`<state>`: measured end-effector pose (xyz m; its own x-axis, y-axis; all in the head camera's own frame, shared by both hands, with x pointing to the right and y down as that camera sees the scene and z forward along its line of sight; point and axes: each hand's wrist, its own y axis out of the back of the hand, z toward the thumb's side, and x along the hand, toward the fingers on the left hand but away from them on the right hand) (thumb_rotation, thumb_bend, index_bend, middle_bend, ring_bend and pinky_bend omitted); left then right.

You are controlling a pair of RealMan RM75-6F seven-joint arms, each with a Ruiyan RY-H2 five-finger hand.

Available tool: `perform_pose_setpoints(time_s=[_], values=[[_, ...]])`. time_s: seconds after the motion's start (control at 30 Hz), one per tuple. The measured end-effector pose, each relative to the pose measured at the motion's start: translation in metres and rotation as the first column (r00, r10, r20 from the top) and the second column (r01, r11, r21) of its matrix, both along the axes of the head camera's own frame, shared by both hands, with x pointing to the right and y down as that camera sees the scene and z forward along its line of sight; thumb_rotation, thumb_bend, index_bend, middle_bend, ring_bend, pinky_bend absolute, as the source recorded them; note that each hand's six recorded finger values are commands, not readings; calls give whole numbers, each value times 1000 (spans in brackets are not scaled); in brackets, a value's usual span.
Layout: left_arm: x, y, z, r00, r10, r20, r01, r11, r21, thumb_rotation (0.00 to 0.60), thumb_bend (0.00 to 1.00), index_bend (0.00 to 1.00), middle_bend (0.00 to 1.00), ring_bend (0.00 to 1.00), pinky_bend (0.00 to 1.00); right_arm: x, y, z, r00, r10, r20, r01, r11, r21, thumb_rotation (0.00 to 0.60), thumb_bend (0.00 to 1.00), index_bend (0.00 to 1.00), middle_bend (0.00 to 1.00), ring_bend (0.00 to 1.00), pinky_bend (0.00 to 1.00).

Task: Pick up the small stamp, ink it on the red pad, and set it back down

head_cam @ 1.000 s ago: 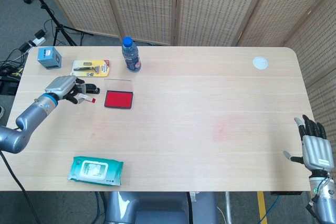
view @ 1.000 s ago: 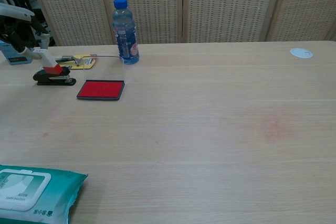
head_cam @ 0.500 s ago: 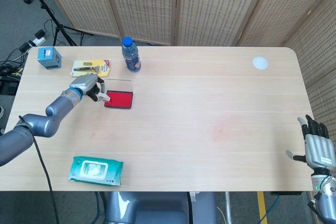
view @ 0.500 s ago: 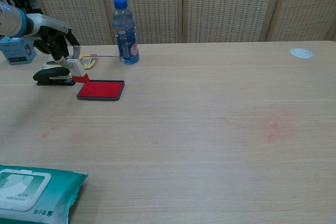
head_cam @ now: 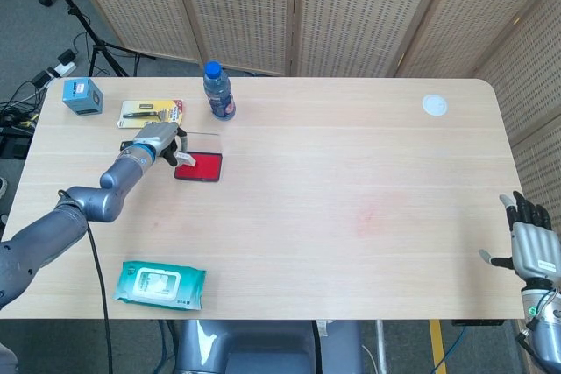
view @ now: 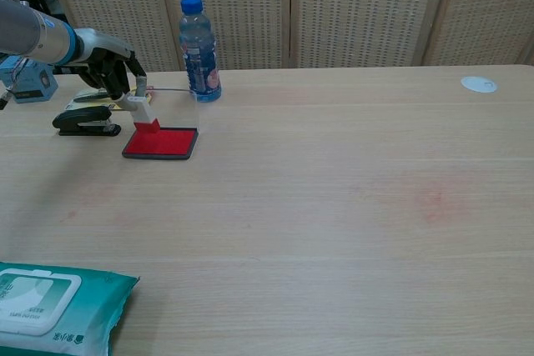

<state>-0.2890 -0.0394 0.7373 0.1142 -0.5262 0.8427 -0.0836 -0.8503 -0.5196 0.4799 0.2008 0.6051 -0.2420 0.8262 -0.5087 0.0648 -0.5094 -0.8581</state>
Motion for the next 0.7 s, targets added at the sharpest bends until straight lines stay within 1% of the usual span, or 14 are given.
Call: perform_pose_setpoints(time_s=[0.27,0.7], values=[[9,4,15,1000,10,20,-10,1000,-2,600,409,645,971,1000,989,3,-1,1,1000,9,0,-9,1000,-2,600,0,0,0,0,0],[9,11,28,999,5,41,-4,1000,-20,600,410,646,971,1000,989,4,-1,1,1000,14,1,-14,1000,-4,600,0,0,0,0,0]])
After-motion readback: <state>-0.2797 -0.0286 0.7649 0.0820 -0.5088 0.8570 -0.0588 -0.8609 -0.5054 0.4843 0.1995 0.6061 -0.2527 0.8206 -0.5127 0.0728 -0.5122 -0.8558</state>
